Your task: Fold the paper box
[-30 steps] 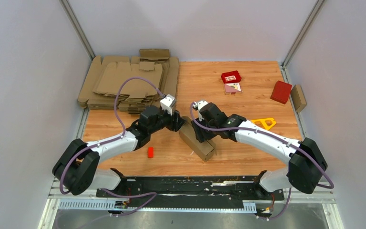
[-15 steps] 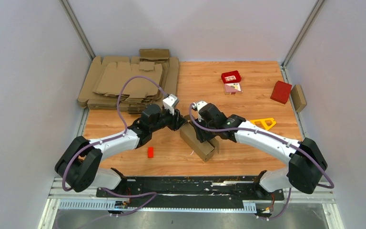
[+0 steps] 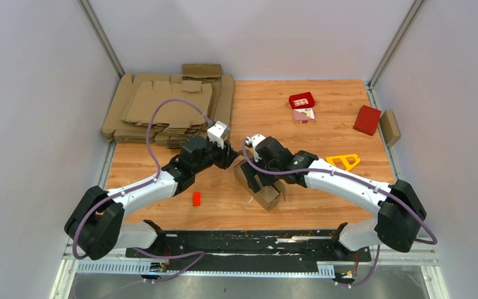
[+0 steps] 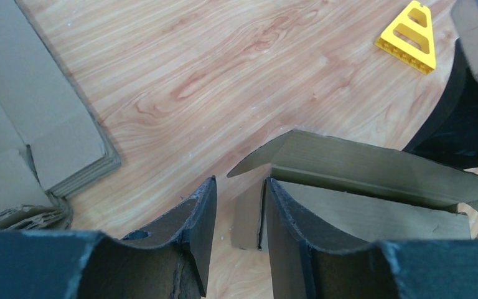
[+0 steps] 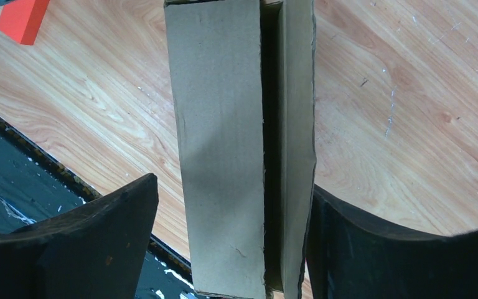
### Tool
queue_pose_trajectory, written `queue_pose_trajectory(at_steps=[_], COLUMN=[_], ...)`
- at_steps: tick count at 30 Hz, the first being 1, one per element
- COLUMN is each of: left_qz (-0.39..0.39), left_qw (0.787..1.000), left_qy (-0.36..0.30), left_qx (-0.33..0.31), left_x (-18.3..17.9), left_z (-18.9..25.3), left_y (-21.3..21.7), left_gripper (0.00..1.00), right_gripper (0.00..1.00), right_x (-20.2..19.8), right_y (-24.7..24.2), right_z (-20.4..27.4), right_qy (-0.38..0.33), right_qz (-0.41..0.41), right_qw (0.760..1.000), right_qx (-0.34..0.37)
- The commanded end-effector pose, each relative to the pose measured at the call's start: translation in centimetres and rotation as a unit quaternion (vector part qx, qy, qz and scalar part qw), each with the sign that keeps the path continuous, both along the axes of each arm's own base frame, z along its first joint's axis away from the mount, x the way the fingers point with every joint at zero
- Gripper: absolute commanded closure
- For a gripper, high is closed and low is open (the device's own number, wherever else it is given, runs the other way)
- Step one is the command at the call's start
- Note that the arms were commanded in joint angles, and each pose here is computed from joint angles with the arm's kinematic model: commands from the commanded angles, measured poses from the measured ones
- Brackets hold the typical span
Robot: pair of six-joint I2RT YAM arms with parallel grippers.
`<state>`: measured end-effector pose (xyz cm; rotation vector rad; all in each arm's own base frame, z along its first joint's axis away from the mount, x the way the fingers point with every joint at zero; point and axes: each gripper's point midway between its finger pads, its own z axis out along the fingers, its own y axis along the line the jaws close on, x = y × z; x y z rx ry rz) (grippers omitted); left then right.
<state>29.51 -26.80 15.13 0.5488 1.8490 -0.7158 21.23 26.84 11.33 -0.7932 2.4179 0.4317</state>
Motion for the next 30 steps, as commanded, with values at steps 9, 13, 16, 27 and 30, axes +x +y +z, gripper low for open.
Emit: queue_pose_trajectory(at_steps=[9, 13, 16, 27, 30], left_qz=[0.011, 0.013, 0.006, -0.050, -0.055], left_qw=[1.000, 1.000, 1.000, 0.999, 0.998], left_qy=[-0.017, -0.023, -0.025, -0.016, -0.012], left_qx=[0.008, 0.010, 0.010, 0.006, 0.008], left_x=[0.9, 1.3, 1.4, 1.4, 1.4], left_z=[1.5, 1.9, 1.7, 0.2, -0.2], left_y=[0.2, 0.1, -0.1, -2.1, -2.3], left_gripper=[0.54, 0.43, 0.38, 0.40, 0.48], right_gripper=[0.21, 0.35, 0.38, 0.40, 0.40], right_x=[-0.7, -0.9, -0.9, -1.3, -1.3], right_y=[0.1, 0.3, 0.2, 0.3, 0.2], right_z=[-0.3, -0.3, 0.1, 0.3, 0.4], right_qy=[0.005, 0.005, 0.001, 0.001, -0.001], right_qz=[0.004, 0.011, 0.012, 0.029, 0.031], right_qw=[0.999, 0.999, 0.999, 0.999, 0.999], right_qx=[-0.050, -0.043, -0.039, -0.035, -0.034])
